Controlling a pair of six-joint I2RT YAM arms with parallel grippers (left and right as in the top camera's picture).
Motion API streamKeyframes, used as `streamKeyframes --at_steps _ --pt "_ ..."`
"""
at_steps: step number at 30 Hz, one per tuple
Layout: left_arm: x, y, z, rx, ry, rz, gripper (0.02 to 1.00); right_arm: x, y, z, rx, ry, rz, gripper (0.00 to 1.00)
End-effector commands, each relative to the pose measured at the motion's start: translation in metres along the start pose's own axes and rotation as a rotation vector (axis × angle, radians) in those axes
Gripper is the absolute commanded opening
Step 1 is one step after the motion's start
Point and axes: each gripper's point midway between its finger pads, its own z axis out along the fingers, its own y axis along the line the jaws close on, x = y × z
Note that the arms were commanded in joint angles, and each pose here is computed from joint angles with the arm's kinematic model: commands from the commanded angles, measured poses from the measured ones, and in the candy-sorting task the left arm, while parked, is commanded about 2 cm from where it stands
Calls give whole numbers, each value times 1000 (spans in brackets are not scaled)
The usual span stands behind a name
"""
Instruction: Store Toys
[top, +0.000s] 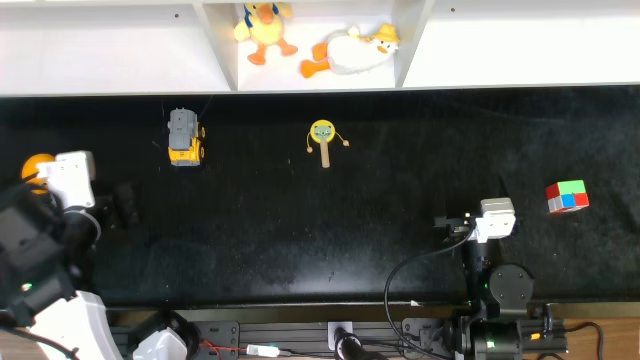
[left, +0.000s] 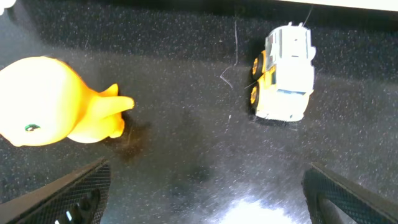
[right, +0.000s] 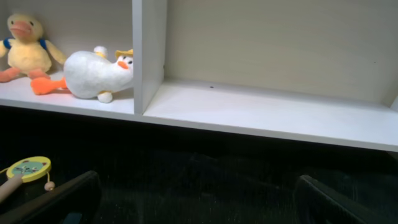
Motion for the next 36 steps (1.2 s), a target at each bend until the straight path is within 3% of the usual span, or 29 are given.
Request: streamKeyframes --at_steps 1,7,14,28,32,36 --pt "-18 4 -19 118 -137 160 996 3 2 0 -10 0 7 996" --pt "-4 41 -36 18 -141 151 996 3 2 0 -10 0 7 993" --pt "12 87 -20 -92 -48 308 998 3 2 0 -10 0 7 996" --pt "1 66 -2 155 -190 207 996 3 2 0 -10 0 7 996" --pt "8 73 -5 136 -175 165 996 3 2 0 -10 0 7 996" --pt "7 100 -12 39 -182 92 998 3 2 0 -10 0 7 996"
